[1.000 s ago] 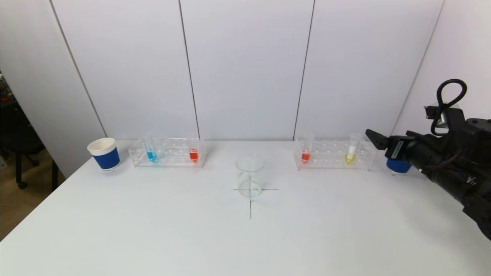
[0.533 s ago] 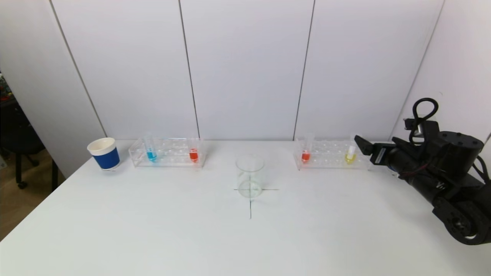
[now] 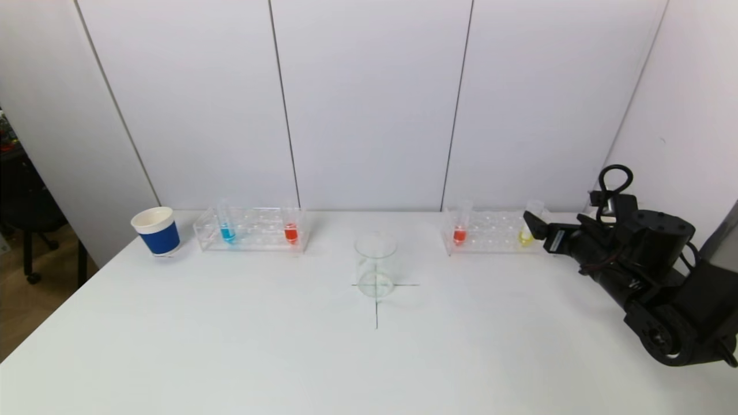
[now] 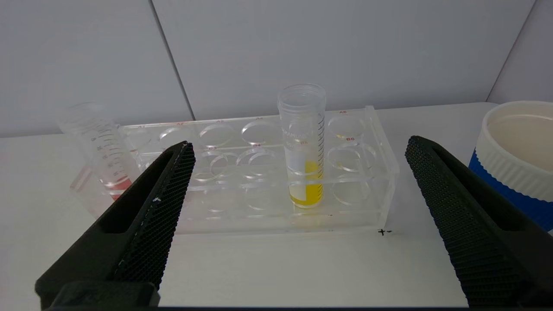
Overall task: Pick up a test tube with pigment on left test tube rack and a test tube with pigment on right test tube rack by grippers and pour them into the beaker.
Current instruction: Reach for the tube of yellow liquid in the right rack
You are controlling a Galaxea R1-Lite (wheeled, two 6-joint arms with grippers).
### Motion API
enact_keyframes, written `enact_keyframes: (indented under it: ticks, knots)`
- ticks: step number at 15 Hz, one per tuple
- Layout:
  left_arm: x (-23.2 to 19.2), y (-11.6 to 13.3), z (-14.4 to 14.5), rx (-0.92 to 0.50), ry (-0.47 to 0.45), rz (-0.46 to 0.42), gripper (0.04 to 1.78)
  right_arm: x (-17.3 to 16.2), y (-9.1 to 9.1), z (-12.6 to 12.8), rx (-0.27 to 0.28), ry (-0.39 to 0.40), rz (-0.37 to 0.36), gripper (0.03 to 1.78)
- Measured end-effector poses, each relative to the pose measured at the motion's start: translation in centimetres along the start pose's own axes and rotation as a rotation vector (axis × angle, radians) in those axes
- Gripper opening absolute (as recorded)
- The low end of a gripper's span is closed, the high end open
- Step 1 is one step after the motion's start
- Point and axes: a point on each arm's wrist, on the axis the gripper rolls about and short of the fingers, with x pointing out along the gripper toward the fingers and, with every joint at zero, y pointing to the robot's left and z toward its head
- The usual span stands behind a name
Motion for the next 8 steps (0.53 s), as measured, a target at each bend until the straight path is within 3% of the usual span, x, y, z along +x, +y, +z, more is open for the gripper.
enact_keyframes:
  ticks: [8]
  knots:
    - [0.0,0.0,0.0,-0.001,0.000,0.000,1.76,2.2,-0.5,-0.6,0.001,-0.021,-0.014,1.77]
